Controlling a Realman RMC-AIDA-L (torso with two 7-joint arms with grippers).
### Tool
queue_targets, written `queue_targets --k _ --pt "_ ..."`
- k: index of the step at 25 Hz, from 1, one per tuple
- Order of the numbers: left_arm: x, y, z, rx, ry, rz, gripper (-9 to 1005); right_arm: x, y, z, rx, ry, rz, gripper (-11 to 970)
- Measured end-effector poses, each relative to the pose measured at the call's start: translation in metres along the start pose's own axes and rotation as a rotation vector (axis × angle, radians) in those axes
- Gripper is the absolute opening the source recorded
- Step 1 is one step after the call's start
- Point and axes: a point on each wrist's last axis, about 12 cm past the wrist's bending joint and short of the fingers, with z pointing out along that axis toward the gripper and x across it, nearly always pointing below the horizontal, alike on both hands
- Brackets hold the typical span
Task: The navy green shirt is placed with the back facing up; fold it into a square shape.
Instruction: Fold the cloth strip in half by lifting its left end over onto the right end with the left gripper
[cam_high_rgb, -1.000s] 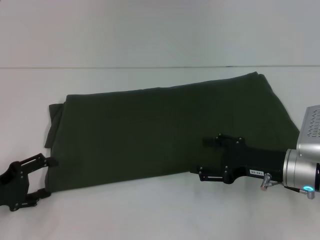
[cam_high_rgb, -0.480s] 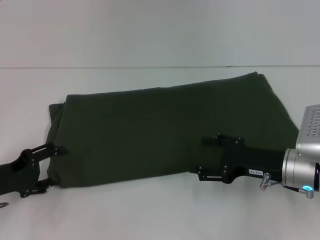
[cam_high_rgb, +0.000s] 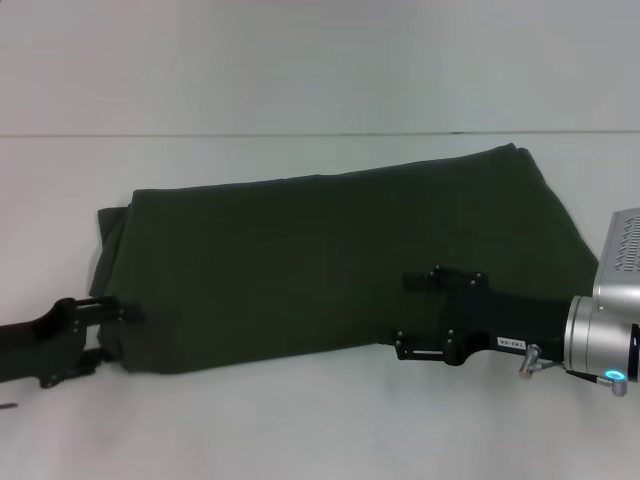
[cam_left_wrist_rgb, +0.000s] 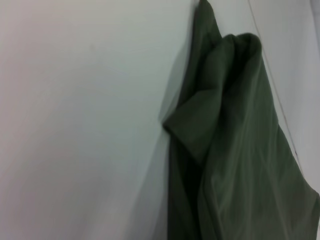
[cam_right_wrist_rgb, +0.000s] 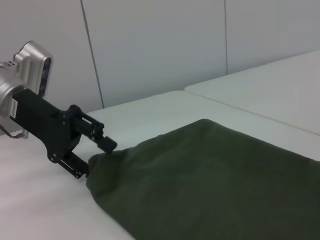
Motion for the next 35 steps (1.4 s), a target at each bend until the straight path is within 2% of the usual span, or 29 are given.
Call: queue_targets --k 5,7,13,18,29,35 --pt "-0.001 -0.001 -0.001 0.021 -0.030 0.029 824 -0.001 0.000 0.001 0.000 -0.002 -0.002 916" --pt "-0.001 -0.001 -0.001 0.020 -0.028 0.030 568 -0.001 0.000 0.001 0.000 -0.002 -0.002 916" --pt "-0.002 0.000 -0.001 0.011 -0.028 0.032 310 -0.002 -0.001 0.001 -0.001 -0.002 -0.003 916" --pt "-0.002 0.000 -0.001 0.005 -0.035 0.035 56 -0.002 -0.001 0.001 -0.001 -0.003 -0.005 916" --pt "-0.005 0.003 -0.006 -0.005 -0.046 0.042 3 -0.003 -0.002 0.001 0.006 -0.009 -0.003 916" --pt "-0.011 0.012 -0.026 -0.041 -0.094 0.057 4 -0.006 -0.004 0.001 0.013 -0.021 -0.004 916"
